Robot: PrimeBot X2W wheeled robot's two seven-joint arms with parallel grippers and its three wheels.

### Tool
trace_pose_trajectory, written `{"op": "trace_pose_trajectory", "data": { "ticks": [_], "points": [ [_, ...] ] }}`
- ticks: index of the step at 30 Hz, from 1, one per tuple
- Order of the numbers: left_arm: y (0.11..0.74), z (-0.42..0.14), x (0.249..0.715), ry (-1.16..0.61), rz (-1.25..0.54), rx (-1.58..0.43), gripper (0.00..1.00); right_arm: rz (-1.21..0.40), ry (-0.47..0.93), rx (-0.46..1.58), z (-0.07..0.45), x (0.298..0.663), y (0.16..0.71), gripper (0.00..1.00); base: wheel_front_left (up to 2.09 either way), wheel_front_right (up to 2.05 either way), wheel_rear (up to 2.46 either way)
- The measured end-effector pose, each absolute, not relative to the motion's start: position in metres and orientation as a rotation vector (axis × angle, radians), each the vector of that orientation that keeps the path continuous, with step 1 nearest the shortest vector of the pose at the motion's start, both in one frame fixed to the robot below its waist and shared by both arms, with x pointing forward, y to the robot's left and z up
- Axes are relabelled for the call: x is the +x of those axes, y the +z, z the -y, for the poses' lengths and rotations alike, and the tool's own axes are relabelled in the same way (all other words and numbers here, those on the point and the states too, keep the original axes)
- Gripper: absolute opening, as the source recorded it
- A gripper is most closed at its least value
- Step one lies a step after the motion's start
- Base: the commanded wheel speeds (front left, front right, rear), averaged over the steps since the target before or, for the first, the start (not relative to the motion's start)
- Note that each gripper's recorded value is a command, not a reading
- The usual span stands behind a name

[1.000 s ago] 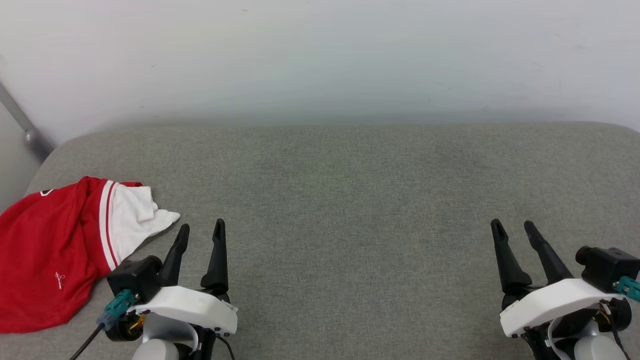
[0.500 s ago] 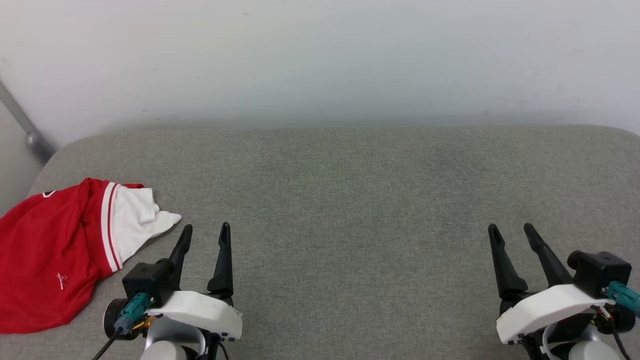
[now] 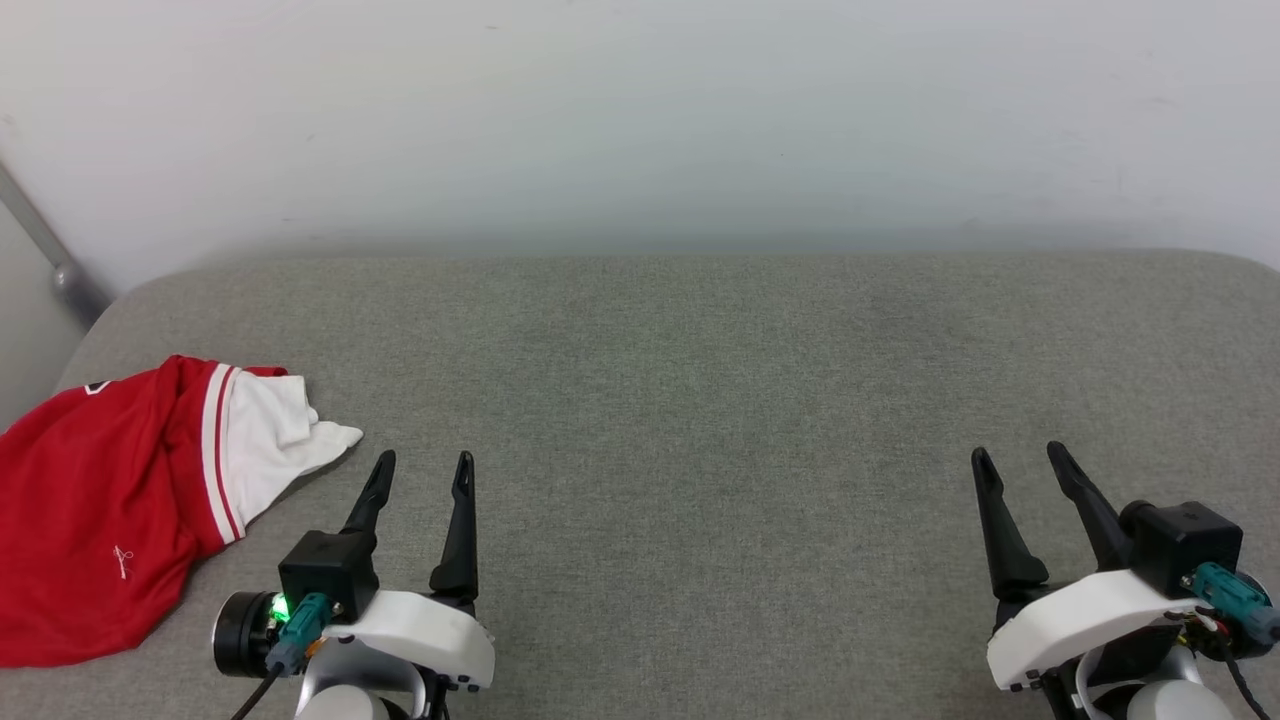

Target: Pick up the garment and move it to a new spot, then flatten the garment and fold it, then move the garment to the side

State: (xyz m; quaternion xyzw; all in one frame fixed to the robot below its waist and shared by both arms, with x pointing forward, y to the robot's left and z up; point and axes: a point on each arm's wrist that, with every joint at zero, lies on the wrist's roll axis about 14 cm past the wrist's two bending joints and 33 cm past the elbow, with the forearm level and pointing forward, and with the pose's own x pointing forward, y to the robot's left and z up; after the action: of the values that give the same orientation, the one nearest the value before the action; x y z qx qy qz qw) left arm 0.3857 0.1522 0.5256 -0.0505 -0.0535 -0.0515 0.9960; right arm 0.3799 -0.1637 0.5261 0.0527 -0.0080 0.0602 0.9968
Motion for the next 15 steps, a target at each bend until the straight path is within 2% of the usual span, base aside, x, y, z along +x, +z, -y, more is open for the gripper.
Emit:
{"op": "trace_pose_trajectory", "data": {
  "ticks": [15],
  "points": [
    [0.5287, -0.1503, 0.3867, -0.111, 0.135, -0.01, 1.0, 0.026, 0.133, 0.024, 0.1594, 0.38, 0.5252, 1.0, 0.0, 0.0, 0.0]
  ]
}}
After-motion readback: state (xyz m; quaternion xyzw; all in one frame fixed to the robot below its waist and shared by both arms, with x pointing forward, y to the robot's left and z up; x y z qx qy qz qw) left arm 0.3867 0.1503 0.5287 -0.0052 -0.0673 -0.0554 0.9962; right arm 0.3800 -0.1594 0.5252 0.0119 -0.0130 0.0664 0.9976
